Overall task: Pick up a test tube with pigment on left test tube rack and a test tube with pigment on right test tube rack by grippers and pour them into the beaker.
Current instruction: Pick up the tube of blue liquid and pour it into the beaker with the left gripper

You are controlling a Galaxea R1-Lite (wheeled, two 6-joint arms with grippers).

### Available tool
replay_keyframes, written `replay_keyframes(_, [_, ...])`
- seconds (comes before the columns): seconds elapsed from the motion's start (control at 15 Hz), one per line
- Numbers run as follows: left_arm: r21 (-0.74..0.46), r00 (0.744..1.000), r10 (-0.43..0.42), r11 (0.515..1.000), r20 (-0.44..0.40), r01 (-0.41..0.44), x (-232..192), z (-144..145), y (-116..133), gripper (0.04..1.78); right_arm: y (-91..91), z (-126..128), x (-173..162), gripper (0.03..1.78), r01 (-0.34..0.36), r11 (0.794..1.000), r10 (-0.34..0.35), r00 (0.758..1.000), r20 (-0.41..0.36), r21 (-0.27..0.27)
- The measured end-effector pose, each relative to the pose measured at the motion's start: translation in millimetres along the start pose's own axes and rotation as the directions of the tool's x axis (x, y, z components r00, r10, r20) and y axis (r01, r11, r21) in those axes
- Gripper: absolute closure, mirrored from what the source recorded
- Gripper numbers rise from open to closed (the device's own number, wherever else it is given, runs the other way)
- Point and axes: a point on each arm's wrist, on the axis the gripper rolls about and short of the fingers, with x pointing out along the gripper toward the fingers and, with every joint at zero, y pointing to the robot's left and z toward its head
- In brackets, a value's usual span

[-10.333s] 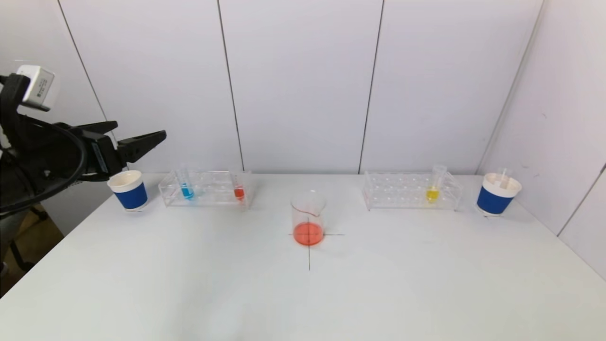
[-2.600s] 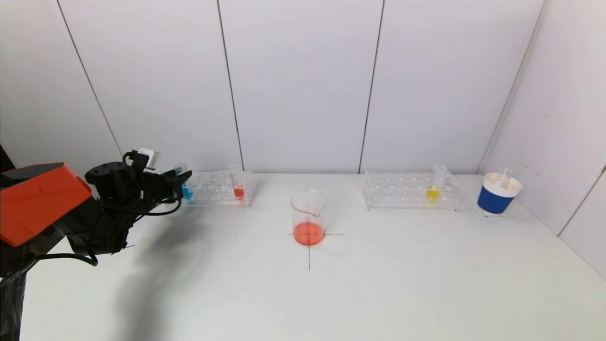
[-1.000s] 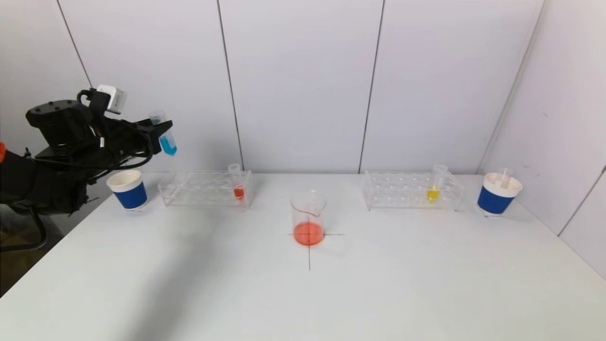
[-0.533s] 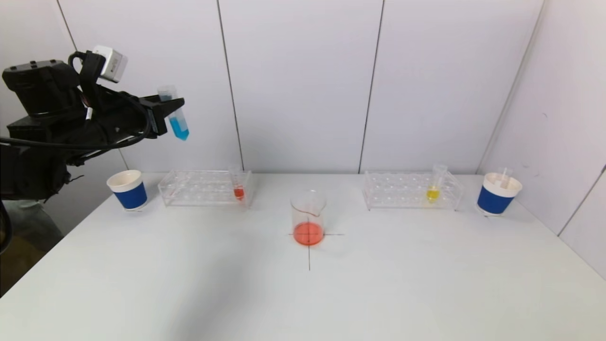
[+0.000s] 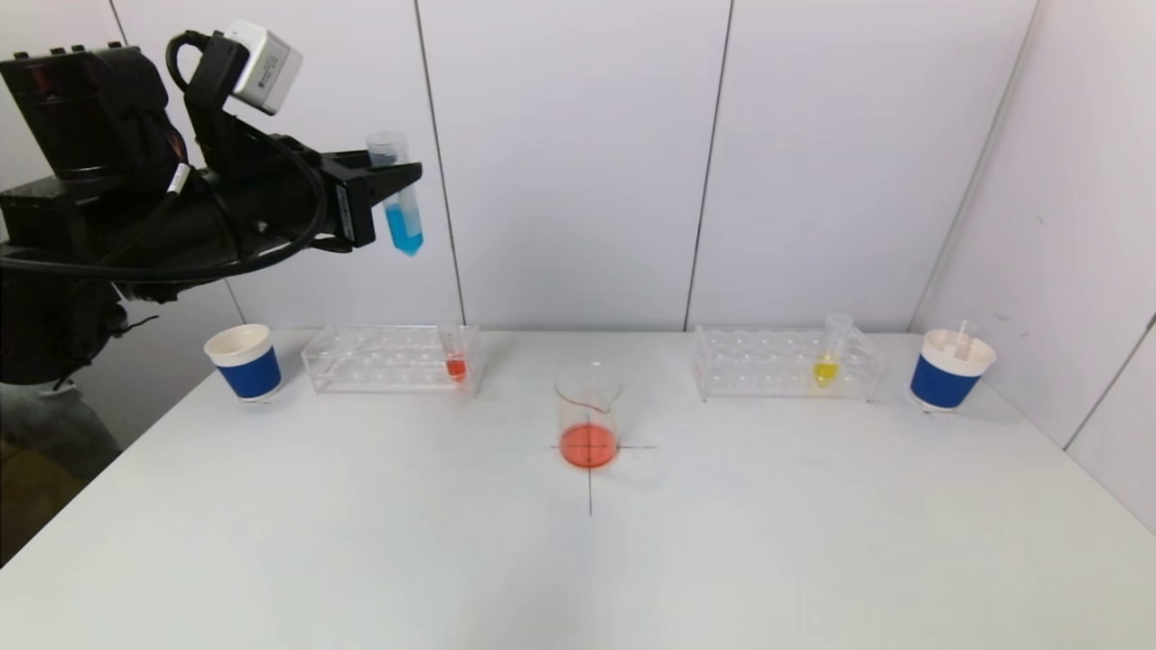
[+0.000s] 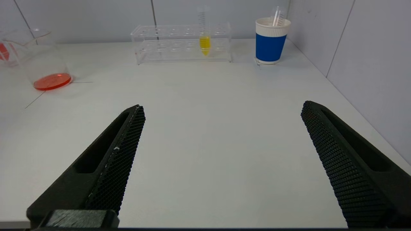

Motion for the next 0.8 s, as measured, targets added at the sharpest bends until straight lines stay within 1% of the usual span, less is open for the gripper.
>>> replay_keyframes(0.27, [0.07,0.995,-0.098,0.993,0.003,0.098,10.3,3.9,-33.0,1.37,0.0,0.0,0.0,0.04,-0.001,1.0,0.001,1.0,0.0,0.0])
replay_keyframes(0.4, [0.115,0.991,-0.136,0.984,-0.009,0.137,17.1,-1.3,-43.9,1.37,0.0,0.0,0.0,0.04,-0.001,1.0,0.001,1.0,0.0,0.0])
replay_keyframes(0.67, [0.134,0.979,-0.2,0.97,-0.043,0.204,32.7,-17.7,-56.6,1.37,0.0,0.0,0.0,0.04,-0.001,1.0,0.001,1.0,0.0,0.0])
replay_keyframes(0.8, [0.189,0.97,-0.241,0.951,-0.045,0.245,42.0,-27.8,-58.7,1.37,0.0,0.0,0.0,0.04,-0.001,1.0,0.001,1.0,0.0,0.0])
